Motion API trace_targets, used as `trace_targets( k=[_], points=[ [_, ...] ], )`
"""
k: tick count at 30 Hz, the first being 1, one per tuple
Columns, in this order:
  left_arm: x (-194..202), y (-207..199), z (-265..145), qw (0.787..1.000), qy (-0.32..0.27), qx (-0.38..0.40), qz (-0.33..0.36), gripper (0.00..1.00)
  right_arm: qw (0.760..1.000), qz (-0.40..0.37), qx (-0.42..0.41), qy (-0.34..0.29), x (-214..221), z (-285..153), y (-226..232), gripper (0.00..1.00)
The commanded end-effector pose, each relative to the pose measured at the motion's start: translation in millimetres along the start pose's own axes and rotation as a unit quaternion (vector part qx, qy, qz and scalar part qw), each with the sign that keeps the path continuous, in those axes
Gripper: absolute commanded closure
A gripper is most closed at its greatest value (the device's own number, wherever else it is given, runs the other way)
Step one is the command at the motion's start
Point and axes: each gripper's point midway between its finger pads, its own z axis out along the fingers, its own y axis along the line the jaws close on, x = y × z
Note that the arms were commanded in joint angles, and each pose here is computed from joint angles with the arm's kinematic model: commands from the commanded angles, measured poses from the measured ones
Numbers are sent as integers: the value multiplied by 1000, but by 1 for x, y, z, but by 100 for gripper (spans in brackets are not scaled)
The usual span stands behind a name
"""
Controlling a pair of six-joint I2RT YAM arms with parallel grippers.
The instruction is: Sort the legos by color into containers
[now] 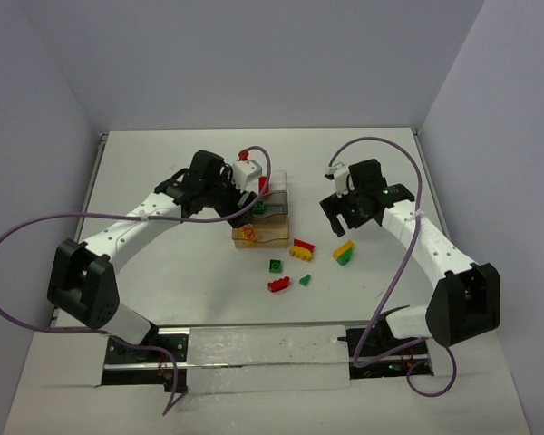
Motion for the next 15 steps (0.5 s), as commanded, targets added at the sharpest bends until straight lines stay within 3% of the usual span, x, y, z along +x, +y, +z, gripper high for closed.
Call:
trace_targets(
  k=[1, 8, 13, 15],
  points=[
    [-31, -9, -26, 999, -48, 2, 6, 18, 999, 15, 23, 38, 34, -4, -5, 14],
    [-22, -14, -32, 999, -47, 4, 2, 16, 998, 35, 24, 39, 44, -3, -6, 13],
    [-18, -28, -33, 998, -42, 48, 27, 13, 997, -65, 5, 37, 36, -5, -11, 13],
    [-12, -39, -34, 995, -29, 84, 38, 12, 986, -155, -25, 51, 39, -6, -13, 14]
  ],
)
